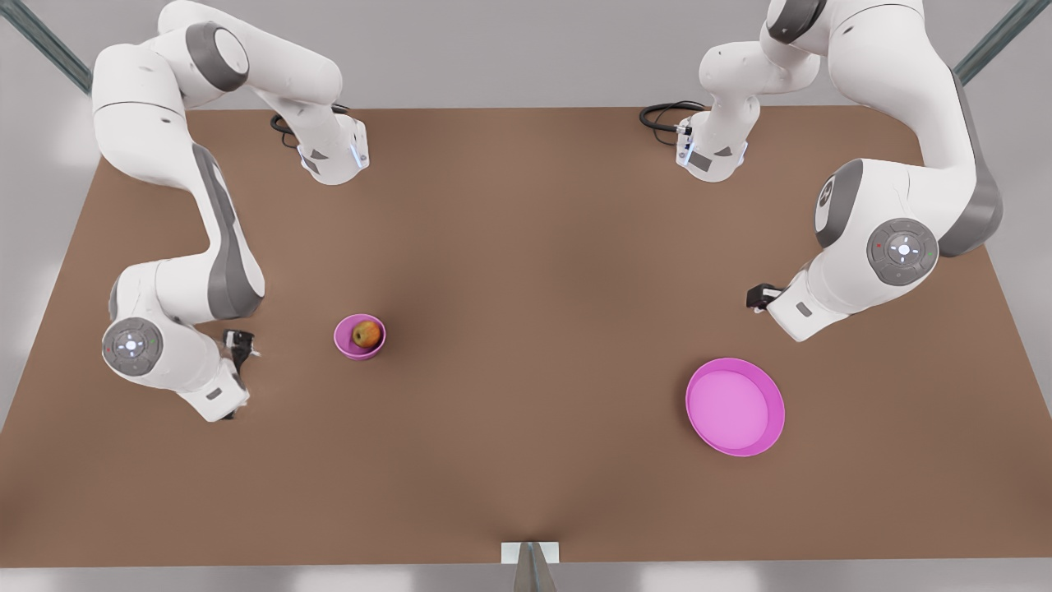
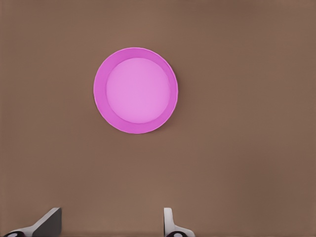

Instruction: Use the left arm to pick up the apple from the plate, transfer it to the gripper of the right arm, and then use the right arm to place it into the bowl

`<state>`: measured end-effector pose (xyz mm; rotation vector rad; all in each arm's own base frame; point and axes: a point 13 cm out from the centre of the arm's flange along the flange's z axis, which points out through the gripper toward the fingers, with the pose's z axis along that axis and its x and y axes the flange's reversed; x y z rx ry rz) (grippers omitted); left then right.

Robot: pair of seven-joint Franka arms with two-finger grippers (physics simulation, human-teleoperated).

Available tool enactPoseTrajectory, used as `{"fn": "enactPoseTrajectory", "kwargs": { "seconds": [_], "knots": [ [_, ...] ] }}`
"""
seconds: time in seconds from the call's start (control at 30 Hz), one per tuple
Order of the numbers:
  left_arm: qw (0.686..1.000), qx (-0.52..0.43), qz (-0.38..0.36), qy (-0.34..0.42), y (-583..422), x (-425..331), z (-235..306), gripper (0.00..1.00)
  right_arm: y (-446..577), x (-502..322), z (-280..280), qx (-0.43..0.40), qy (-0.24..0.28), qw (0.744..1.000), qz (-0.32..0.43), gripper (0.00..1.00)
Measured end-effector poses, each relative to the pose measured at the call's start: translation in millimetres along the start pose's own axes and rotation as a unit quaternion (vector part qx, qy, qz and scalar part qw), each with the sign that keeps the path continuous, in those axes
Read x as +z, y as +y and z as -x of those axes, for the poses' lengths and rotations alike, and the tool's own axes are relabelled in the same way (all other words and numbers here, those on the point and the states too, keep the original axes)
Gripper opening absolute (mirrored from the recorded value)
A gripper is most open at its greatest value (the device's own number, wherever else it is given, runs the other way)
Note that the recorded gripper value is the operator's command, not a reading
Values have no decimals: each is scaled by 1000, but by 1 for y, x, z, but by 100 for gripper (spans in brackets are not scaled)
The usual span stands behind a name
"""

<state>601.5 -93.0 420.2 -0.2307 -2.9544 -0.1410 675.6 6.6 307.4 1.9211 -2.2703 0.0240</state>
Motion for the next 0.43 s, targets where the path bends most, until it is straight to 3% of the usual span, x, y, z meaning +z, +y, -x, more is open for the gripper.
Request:
{"fn": "enactPoseTrajectory", "kwargs": {
  "seconds": [0.07,0.17,0.43],
  "knots": [
    [1000,-3,0,0,0,0,0,100,23,-42,-38,95,31,995,6,100],
    [1000,-7,0,1,0,0,0,100,90,-97,-50,200,36,979,17,100],
    [1000,-14,0,2,0,0,-1,100,137,-109,-51,381,28,922,69,100]
  ]
}}
